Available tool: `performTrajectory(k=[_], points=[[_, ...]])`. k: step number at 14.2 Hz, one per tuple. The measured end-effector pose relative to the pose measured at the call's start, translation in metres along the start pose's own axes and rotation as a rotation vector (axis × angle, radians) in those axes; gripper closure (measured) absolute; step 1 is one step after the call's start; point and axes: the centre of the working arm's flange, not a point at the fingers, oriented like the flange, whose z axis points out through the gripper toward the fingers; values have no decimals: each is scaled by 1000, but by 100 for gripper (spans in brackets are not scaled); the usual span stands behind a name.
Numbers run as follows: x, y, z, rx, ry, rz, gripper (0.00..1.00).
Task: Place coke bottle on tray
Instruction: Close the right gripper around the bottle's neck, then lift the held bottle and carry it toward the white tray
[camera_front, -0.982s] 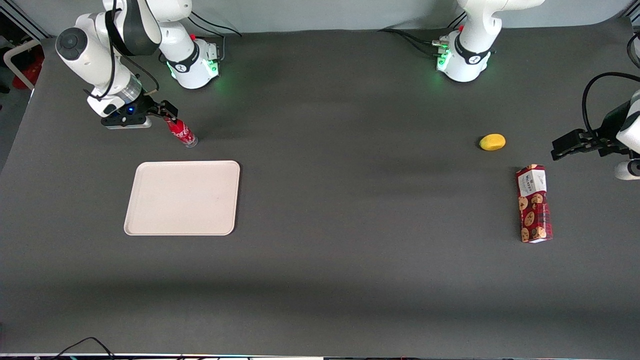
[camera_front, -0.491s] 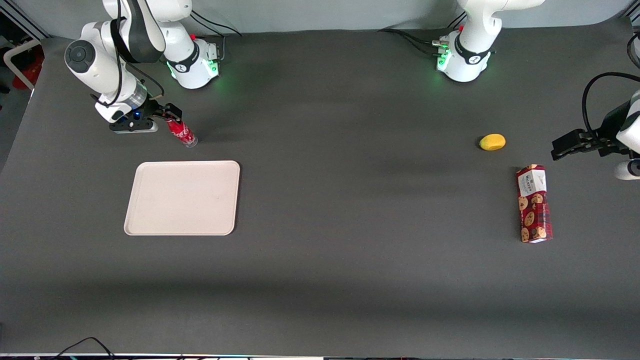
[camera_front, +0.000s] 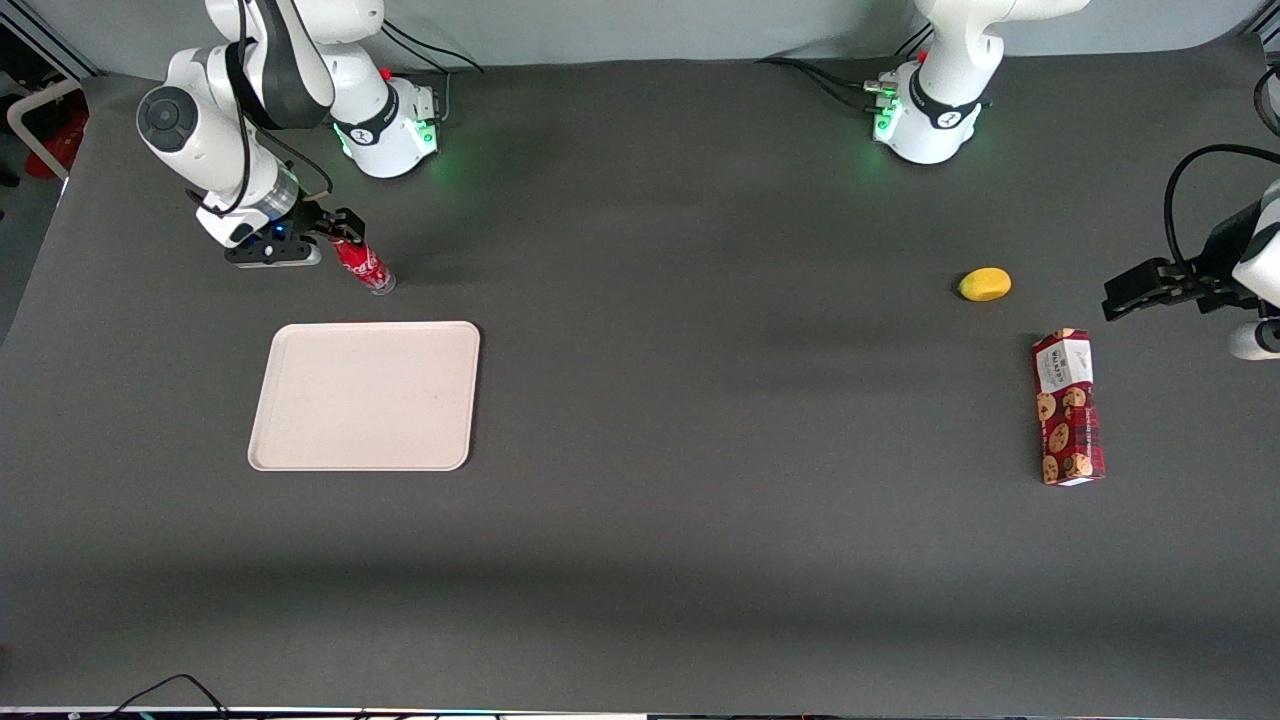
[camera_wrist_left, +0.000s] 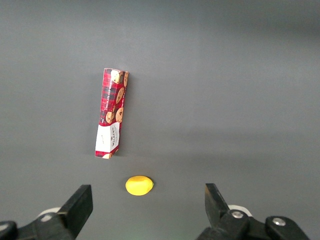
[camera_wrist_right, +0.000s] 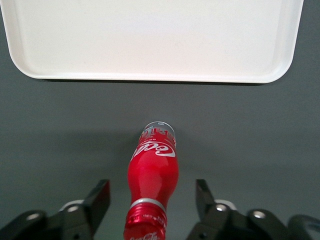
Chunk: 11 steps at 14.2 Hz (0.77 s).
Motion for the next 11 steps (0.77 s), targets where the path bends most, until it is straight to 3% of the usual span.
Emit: performTrajectory(k=[1, 3, 5, 6, 7, 9, 11], points=[[0, 0, 2, 0, -5, 0, 26], [0, 0, 5, -1, -14, -1, 39], [0, 0, 7, -1, -20, -1, 43], [0, 0, 8, -1, -23, -1, 53], [0, 0, 8, -1, -25, -1, 53], [1, -1, 7, 1, -23, 0, 64], [1, -1, 8, 0, -24, 0, 64]])
